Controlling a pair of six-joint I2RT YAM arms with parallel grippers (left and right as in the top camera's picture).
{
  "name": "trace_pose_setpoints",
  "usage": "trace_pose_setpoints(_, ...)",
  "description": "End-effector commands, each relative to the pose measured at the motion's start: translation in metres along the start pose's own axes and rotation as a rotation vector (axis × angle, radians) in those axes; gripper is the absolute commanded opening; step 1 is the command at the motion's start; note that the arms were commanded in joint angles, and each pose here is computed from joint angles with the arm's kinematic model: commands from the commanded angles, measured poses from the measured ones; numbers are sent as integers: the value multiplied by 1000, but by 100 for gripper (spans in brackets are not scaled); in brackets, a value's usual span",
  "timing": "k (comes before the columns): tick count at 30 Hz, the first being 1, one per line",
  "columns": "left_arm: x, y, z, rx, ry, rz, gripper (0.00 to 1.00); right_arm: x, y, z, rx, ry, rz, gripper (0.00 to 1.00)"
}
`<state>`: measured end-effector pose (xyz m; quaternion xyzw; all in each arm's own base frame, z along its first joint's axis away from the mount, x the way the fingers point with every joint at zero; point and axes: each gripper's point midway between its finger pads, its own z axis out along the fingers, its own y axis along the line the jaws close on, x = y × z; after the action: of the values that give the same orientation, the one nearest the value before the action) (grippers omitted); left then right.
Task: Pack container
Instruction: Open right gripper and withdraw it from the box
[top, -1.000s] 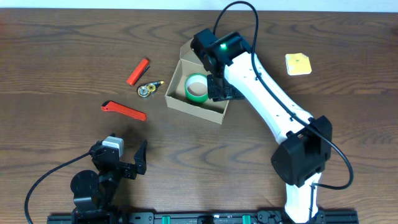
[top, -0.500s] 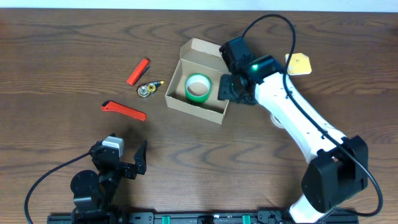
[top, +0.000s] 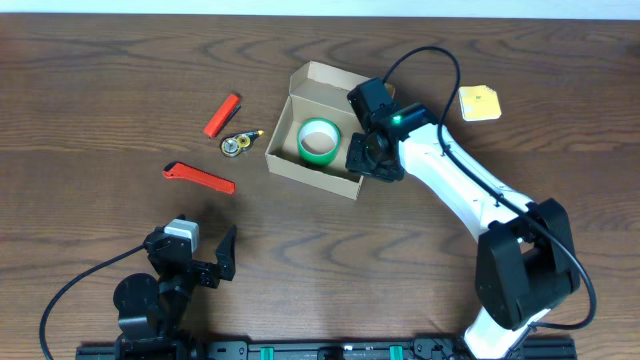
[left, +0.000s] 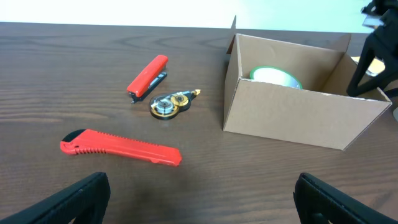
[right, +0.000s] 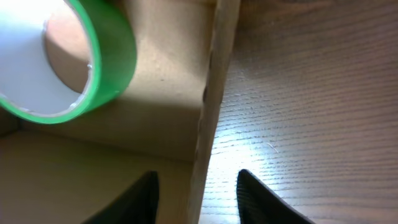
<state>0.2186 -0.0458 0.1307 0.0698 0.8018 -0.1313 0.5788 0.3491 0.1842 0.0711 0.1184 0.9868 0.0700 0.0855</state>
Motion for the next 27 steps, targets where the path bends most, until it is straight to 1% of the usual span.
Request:
trace_pose_setpoints(1,9,-2,3,14,19,-20,95,-2,-6,6,30,-7,-1,30)
trace_pose_setpoints(2,9,-2,3,14,19,-20,95,-3,-7,6,37,-14,-13,27)
trace_pose_setpoints(5,9,-2,3,14,19,-20,95,-8,-13,6,54,-24,-56,24)
trace_pose_setpoints(6,9,-2,3,14,19,-20,95,-9,-16,6,57,-22,-67,21)
trace_pose_setpoints(10,9,-2,3,14,19,-20,95,-15,-25,6,66,-20,-109,17)
trace_pose_setpoints(15,9,-2,3,14,19,-20,95,-24,-39,5,78,-20,-145,17)
trace_pose_setpoints(22,9,-2,3,14,19,-20,95,-32,-53,4,88,-17,-200,19)
trace_pose_setpoints(23,9,-2,3,14,19,-20,95,-32,-53,4,90,-17,-213,20)
trace_pose_setpoints(24,9,-2,3,14,19,-20,95,-33,-54,4,92,-18,-222,25)
trace_pose_setpoints(25,9,-2,3,14,19,-20,95,-33,-54,4,92,-18,-224,32)
trace_pose_setpoints(26,9,-2,3,14,19,-20,95,-32,-54,4,91,-17,-224,45)
trace_pose_setpoints(27,9,-2,3,14,19,-20,95,-32,-52,4,83,-13,-224,50)
